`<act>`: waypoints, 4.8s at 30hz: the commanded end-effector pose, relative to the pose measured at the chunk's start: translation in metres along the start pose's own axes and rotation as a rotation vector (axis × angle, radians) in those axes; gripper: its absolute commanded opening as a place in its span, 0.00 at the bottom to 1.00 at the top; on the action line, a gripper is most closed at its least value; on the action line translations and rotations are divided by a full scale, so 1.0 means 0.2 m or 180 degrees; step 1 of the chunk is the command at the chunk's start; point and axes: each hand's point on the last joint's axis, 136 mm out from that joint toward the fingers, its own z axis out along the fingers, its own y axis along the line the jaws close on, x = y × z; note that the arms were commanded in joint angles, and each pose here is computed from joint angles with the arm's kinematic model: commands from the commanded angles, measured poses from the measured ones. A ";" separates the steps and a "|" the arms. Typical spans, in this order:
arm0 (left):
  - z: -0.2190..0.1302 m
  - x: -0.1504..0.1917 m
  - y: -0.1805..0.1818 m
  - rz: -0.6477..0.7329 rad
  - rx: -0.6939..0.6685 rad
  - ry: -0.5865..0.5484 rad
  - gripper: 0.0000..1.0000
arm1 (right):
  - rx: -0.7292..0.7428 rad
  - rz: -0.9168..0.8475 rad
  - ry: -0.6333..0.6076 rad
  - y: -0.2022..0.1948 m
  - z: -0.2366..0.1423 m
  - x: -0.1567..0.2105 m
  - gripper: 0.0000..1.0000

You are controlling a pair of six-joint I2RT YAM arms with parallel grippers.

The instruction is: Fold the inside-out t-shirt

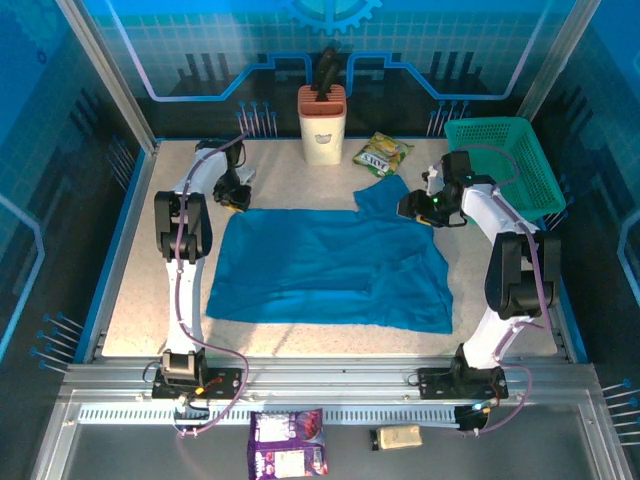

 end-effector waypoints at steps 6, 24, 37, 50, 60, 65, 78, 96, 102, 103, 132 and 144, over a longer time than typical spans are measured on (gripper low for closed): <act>-0.02 0.03 -0.04 0.0069 0.0151 0.0080 0.37 | -0.0237 0.0028 0.0147 0.08 0.11 -0.05 0.61; -0.02 0.05 -0.09 0.0123 0.0269 0.0100 0.11 | 0.0241 0.0410 0.0678 -0.12 0.37 0.04 0.61; -0.24 -0.06 0.10 -0.0177 -0.0235 -0.0403 0.00 | 0.0342 0.0522 0.0782 -0.21 0.42 0.13 0.61; -0.21 -0.04 0.28 -0.0672 -0.0596 -0.0317 0.13 | 0.0312 0.0536 0.0779 -0.22 0.42 0.13 0.61; -0.20 -0.12 0.15 -0.0684 -0.0057 -0.0439 0.36 | 0.0271 0.0483 0.0733 -0.17 0.38 0.11 0.61; -0.13 -0.16 0.12 -0.0671 0.0064 -0.0428 0.39 | 0.0208 0.0413 0.0686 -0.09 0.33 0.06 0.60; 0.04 -0.09 0.14 -0.0531 -0.0021 -0.0079 0.32 | 0.0182 0.0128 0.0331 0.07 0.16 -0.18 0.61; -0.05 -0.12 0.08 -0.0597 0.0206 -0.0218 0.27 | 0.0718 -0.0808 0.0206 -0.08 0.44 -0.59 0.59; -0.09 -0.12 0.07 -0.0611 0.0218 -0.0293 0.28 | 0.0992 -0.1020 0.0111 -0.15 0.52 -0.70 0.55; -0.10 -0.13 0.07 -0.0609 0.0220 -0.0313 0.28 | 0.1027 -0.1054 0.0104 -0.16 0.54 -0.71 0.54; -0.07 -0.09 0.11 -0.0591 0.0204 -0.0244 0.35 | 0.1267 -0.1175 0.0283 -0.26 0.71 -0.65 0.11; 0.03 -0.11 0.14 -0.0611 0.0145 -0.0153 0.31 | 0.1254 -0.1179 0.0305 -0.25 0.71 -0.65 0.10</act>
